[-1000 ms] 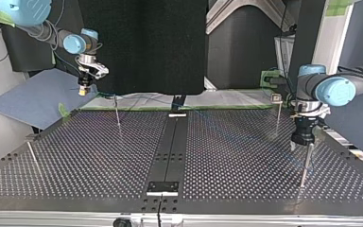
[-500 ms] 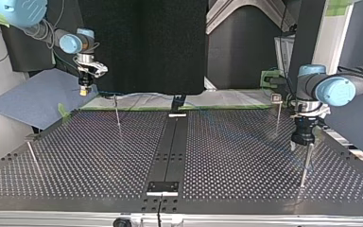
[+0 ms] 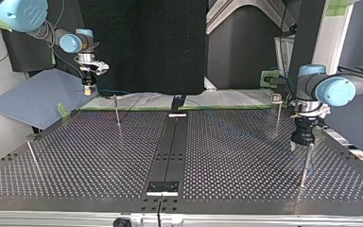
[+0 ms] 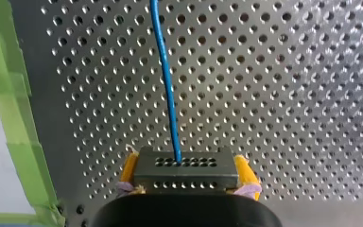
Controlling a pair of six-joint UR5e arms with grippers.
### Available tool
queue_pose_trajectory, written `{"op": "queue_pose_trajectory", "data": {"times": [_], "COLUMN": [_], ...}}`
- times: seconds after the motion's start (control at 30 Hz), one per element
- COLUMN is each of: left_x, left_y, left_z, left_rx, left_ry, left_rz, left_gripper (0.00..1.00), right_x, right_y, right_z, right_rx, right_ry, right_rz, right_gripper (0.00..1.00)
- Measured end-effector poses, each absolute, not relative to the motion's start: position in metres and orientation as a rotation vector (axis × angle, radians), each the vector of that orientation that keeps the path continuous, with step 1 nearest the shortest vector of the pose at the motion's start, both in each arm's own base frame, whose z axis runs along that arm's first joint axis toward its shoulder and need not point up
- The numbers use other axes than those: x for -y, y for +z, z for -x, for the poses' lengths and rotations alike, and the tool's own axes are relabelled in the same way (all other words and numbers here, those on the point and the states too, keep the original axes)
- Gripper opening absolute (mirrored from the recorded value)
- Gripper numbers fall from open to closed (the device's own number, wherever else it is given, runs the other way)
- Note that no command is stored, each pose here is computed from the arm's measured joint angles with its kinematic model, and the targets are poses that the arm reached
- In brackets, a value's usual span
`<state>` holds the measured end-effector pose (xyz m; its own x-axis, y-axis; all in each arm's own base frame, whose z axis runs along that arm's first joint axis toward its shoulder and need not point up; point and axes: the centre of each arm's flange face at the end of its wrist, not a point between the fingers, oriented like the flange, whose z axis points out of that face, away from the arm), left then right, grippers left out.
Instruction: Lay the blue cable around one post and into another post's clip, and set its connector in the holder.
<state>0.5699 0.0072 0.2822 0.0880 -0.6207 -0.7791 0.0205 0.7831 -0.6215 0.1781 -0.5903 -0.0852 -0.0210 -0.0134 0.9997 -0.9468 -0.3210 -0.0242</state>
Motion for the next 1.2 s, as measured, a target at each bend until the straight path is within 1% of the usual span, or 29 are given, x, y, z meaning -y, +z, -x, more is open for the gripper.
{"op": "queue_pose_trajectory", "data": {"times": [0.23,0.47,0.9,1.2], "left_x": [-0.011,-0.012,-0.004,-0.009], "left_y": [0.285,0.303,0.296,0.289], "left_z": [-0.567,-0.559,-0.548,-0.540], "left_rx": [-1.416,-1.404,-1.505,-1.570], "left_ry": [-0.517,-0.509,-0.511,-0.432], "left_rz": [0.548,0.555,0.598,0.613], "left_gripper": [0.98,0.98,0.98,0.98], "right_x": [0.587,0.583,0.576,0.570], "right_y": [-0.086,-0.087,-0.087,-0.087], "right_z": [-0.185,-0.193,-0.207,-0.216], "right_rx": [1.030,0.994,0.919,0.865], "right_ry": [1.492,1.539,1.624,1.680], "right_rz": [-1.496,-1.552,-1.637,-1.698], "right_gripper": [0.00,0.00,0.00,0.00]}}
